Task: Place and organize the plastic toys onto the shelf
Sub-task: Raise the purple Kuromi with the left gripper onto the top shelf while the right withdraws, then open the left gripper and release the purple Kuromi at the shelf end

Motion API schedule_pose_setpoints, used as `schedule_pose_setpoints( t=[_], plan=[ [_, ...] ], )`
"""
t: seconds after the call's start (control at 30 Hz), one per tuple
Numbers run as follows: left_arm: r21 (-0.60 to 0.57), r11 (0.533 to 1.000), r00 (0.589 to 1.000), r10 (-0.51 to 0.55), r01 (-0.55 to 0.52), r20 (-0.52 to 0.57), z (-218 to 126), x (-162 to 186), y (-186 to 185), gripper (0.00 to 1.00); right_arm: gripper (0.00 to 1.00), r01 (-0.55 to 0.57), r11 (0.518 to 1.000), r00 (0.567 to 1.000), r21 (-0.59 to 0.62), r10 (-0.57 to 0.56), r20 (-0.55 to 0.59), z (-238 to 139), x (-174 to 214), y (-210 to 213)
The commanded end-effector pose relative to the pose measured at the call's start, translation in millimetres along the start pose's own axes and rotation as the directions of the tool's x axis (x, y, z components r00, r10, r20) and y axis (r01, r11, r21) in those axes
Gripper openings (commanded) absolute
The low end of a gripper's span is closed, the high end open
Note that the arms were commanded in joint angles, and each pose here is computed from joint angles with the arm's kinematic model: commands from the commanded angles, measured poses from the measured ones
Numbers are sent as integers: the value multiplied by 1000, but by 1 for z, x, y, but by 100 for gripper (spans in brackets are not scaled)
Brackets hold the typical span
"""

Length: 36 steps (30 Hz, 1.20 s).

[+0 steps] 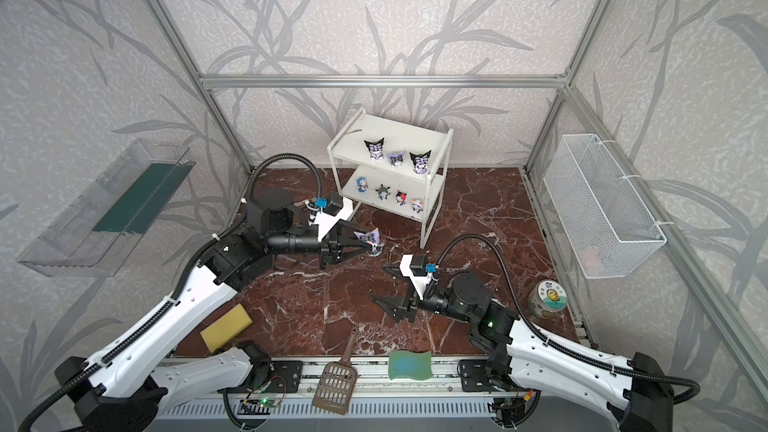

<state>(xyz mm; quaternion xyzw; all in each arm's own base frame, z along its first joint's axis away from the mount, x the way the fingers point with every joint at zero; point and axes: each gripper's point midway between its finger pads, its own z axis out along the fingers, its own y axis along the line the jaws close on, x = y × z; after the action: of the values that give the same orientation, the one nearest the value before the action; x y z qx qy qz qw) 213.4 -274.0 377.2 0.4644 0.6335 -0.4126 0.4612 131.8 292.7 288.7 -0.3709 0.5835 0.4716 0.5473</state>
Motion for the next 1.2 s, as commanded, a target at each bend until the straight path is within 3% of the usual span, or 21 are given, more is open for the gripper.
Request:
schedule_pose_setpoints(
  t=[0.0,0.17,0.4,0.57,0.77,1.17],
  plan=[
    [-61,991,993,117,-116,11,-21,-27,23,29,80,93,994,994,50,-90,-53,-10,-3,-5],
    [-178,970,987,160,-164,-33,-34,-42,79,29,88,183,971,982,153,-172,-79,-30,-11,-17],
    [-327,912,968,227,-249,-104,-38,-54,150,30,90,257,943,964,210,-234,-126,-48,-22,-23],
    [-366,890,962,247,-274,-119,-37,-59,183,30,90,276,931,959,239,-248,-139,-54,-24,-27],
    [-381,879,958,266,-288,-111,-32,-65,209,30,91,281,927,956,247,-250,-153,-54,-23,-29],
    [-341,904,966,228,-257,-123,-14,-56,234,31,91,298,916,952,269,-267,-148,-61,-31,-30]
  ],
)
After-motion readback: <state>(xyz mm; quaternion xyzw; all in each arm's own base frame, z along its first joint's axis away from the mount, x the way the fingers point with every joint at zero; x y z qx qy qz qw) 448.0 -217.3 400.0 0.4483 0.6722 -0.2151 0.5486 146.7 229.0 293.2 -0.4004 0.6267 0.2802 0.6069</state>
